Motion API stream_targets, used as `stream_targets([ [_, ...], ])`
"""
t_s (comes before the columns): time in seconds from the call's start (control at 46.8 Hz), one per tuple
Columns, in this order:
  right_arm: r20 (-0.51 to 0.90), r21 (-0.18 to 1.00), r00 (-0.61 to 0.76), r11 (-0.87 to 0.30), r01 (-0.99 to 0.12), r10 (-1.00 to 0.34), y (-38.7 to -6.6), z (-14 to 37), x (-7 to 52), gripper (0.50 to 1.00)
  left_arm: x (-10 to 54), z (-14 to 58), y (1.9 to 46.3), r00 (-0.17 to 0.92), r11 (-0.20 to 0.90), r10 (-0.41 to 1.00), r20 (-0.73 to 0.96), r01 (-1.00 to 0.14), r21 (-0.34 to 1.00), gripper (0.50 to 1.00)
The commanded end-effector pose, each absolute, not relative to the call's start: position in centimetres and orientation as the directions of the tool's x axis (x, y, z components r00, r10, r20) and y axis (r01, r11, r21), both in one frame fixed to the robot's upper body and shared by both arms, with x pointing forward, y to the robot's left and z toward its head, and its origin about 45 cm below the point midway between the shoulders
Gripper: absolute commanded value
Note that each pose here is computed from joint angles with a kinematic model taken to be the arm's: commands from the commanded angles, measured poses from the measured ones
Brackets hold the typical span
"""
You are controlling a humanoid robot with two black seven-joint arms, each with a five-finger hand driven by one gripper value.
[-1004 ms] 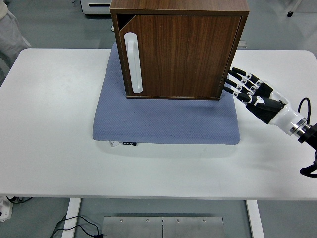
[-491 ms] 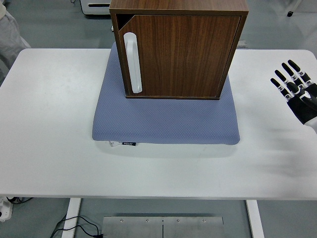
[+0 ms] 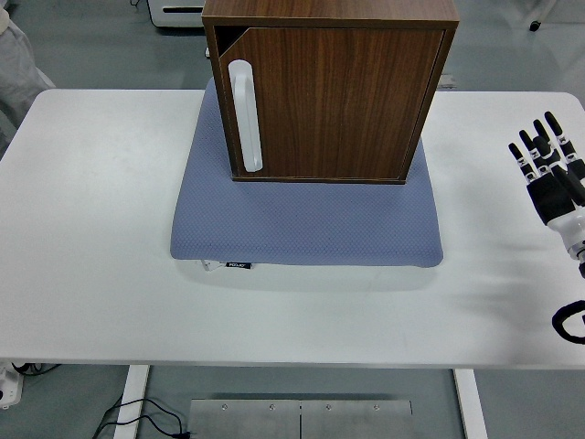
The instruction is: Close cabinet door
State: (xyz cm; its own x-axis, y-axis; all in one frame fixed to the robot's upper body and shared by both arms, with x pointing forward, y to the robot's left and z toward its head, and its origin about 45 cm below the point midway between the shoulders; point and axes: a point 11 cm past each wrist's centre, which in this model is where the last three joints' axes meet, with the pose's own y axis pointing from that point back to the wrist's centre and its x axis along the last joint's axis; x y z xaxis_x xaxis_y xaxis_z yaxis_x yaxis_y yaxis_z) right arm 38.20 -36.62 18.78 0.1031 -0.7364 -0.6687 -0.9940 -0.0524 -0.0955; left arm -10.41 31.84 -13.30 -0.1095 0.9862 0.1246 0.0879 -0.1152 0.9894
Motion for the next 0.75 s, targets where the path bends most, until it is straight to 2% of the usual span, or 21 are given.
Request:
stream_targets([
  [0.0, -0.668, -0.078, 0.087, -0.047, -0.996, -0.739, -36.5, 18.6, 38.4, 1.0, -10.4, -13.3, 31.8, -0.109, -0.115, 0.986, 0.124, 0.088, 0.989, 1.0],
  [0.321, -0.668, -0.011, 0.002, 0.007, -1.0, -0.744, -36.6, 18.6, 39.3, 1.0, -10.4, -13.3, 31.8, -0.109, -0.115, 0.986, 0.124, 0.088, 0.989, 1.0],
  [0.726, -0.747, 0.039, -0.044, 0.021, -0.999, -0.663, -33.2, 15.9, 40.0, 1.0, -10.4, -13.3, 31.9, -0.109, -0.117, 0.986, 0.126, 0.088, 0.989, 1.0],
])
